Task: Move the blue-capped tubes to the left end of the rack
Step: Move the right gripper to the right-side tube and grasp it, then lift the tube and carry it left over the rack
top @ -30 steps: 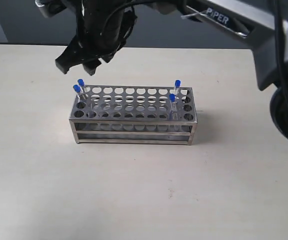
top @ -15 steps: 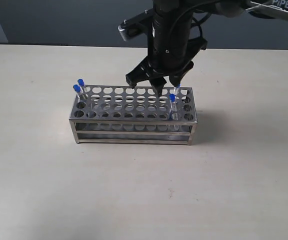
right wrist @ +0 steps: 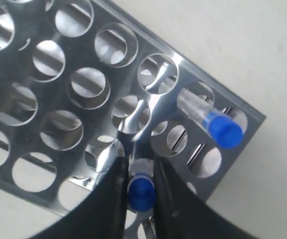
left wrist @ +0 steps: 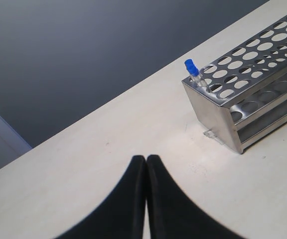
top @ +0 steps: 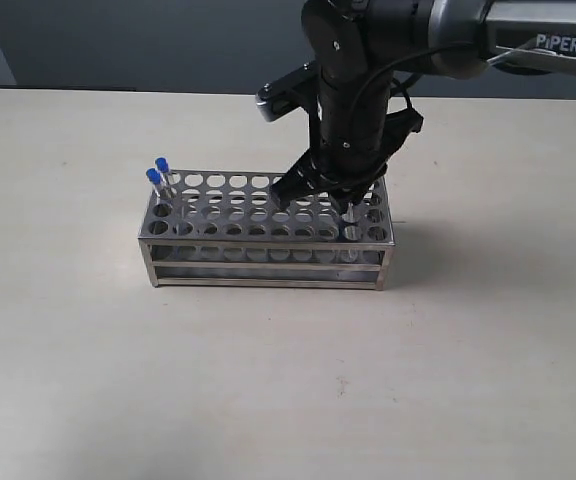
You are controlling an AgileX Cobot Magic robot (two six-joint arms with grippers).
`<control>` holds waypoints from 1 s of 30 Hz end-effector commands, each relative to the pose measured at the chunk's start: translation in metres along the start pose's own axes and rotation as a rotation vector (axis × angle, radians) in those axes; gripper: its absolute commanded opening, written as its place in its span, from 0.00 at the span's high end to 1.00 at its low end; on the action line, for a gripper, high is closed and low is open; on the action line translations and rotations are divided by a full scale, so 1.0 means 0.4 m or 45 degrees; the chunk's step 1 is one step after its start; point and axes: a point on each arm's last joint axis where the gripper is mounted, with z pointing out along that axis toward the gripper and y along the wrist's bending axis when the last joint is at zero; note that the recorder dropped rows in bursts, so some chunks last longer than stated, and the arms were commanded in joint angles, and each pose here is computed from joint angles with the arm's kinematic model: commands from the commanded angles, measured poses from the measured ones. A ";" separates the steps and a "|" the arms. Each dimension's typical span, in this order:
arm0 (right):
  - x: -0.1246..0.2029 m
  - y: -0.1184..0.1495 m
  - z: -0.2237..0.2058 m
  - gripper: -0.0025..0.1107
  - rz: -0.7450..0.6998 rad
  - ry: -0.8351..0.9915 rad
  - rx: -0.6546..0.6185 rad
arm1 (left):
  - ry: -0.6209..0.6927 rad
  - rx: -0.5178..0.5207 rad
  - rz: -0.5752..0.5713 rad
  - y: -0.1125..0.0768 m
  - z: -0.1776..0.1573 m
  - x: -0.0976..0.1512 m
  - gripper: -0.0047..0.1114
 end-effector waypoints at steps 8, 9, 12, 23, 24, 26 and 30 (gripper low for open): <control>0.032 -0.033 -0.178 0.97 0.052 -0.177 -0.019 | -0.011 0.005 -0.007 0.001 0.000 -0.005 0.95; 0.036 -0.035 -0.195 0.97 0.057 -0.198 -0.027 | -0.008 0.006 -0.012 0.001 0.000 -0.005 0.95; 0.048 -0.034 -0.239 0.97 0.073 -0.251 -0.066 | -0.011 0.006 -0.011 0.001 0.000 -0.005 0.95; -0.001 0.104 -0.322 0.98 -0.253 -0.597 -0.243 | -0.011 0.006 -0.011 0.001 0.000 -0.005 0.95; -0.014 0.118 -0.321 0.98 -0.272 -0.610 -0.275 | -0.011 0.006 -0.011 0.001 0.000 -0.005 0.95; -0.042 0.135 -0.320 0.98 -0.299 -0.624 -0.344 | -0.011 0.006 -0.011 0.001 0.000 -0.005 0.95; -0.100 0.161 -0.288 0.98 -0.340 -0.616 -0.400 | -0.011 0.006 -0.011 0.001 0.000 -0.005 0.95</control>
